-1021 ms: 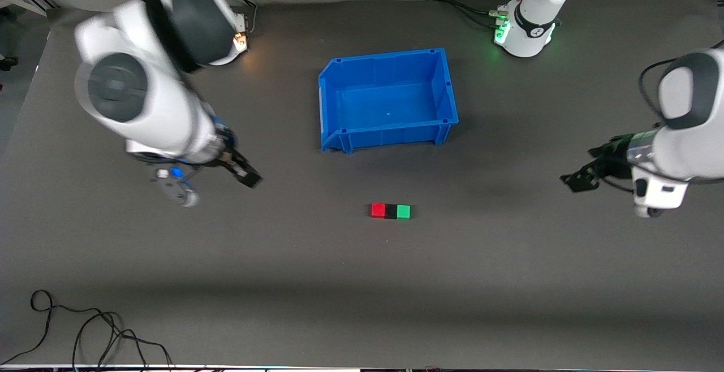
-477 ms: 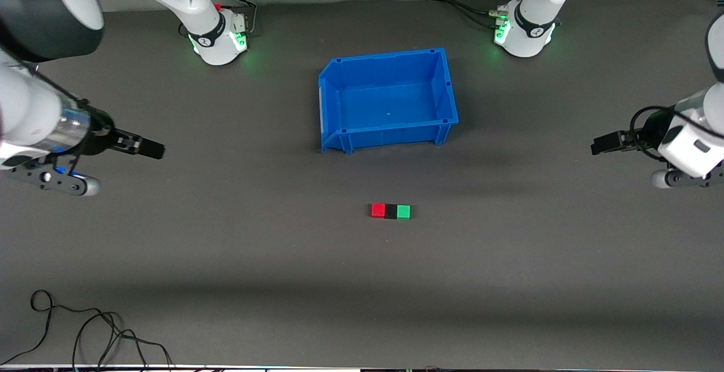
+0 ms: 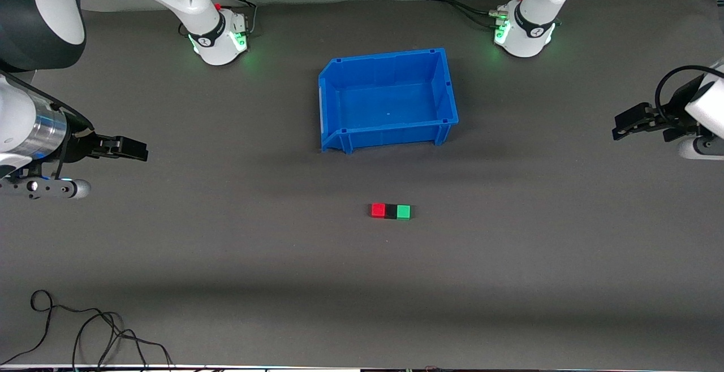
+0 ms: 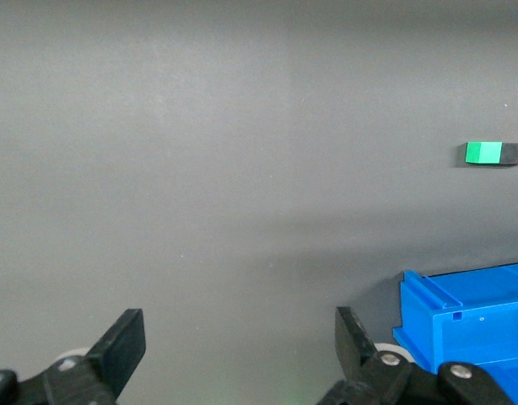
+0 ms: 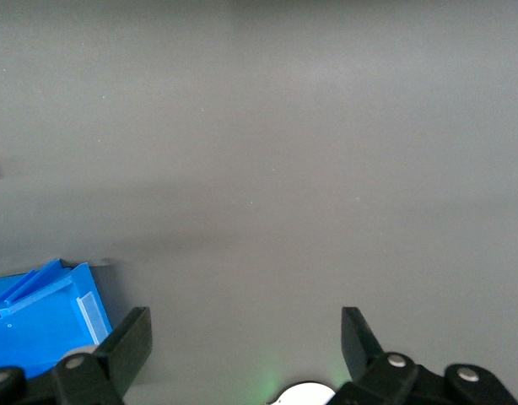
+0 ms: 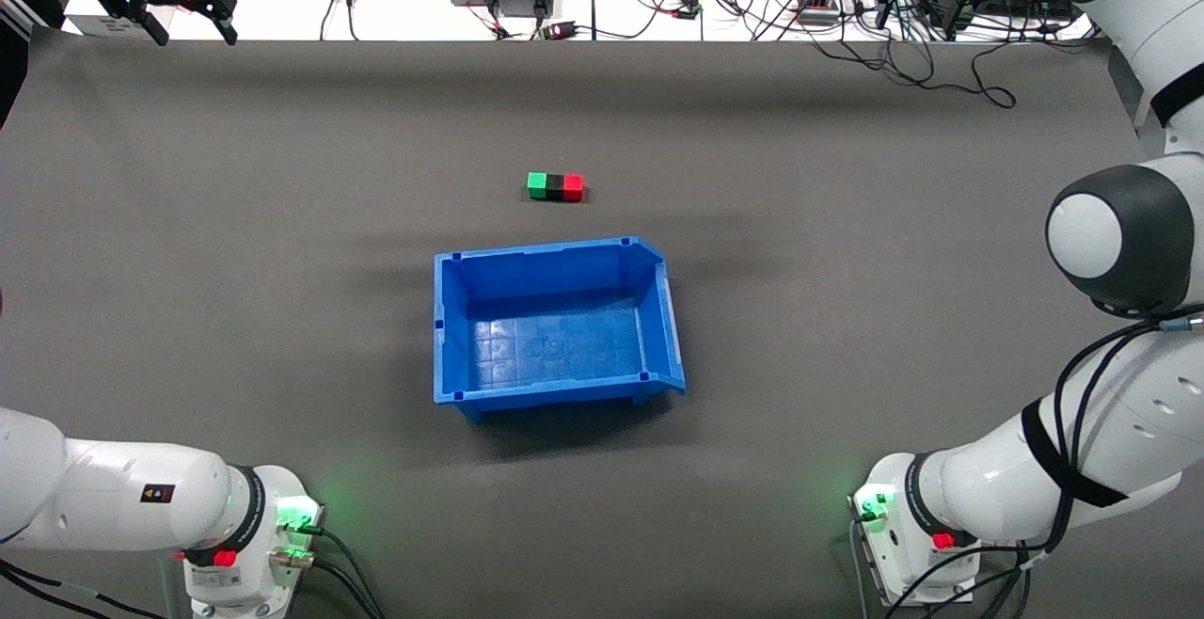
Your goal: Attach green and red cubes to black cube
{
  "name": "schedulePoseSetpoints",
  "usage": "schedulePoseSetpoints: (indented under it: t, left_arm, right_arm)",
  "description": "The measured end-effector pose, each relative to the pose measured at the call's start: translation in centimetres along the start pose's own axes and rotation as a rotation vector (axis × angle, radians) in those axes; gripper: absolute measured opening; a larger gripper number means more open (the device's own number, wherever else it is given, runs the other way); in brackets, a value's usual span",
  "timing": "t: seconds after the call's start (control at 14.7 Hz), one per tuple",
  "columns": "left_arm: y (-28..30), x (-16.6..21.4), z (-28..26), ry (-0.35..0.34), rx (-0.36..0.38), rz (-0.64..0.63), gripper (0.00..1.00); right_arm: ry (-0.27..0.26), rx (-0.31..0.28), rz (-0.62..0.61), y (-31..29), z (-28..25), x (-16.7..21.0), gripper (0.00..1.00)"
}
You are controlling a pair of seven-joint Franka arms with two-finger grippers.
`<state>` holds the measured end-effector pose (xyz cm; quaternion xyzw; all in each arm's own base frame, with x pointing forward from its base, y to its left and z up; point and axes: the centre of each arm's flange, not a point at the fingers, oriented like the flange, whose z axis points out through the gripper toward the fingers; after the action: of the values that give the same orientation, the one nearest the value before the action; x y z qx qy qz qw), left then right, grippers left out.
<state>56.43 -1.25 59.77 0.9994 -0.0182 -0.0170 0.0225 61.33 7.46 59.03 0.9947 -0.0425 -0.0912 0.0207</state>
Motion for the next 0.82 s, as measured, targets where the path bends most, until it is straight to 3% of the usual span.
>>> schedulePoseSetpoints:
  t: [0.27, 0.82]
  left_arm:
    - [0.1, 0.1, -0.9, 0.017, 0.001, 0.010, 1.00]
    - [-0.1, 0.1, -0.5, -0.002, 0.023, 0.059, 1.00]
  right_arm:
    - [0.028, 0.009, -0.001, 0.2, 0.5, -0.4, 1.00]
    - [0.134, 0.056, 0.015, 3.5, 1.5, -2.6, 1.00]
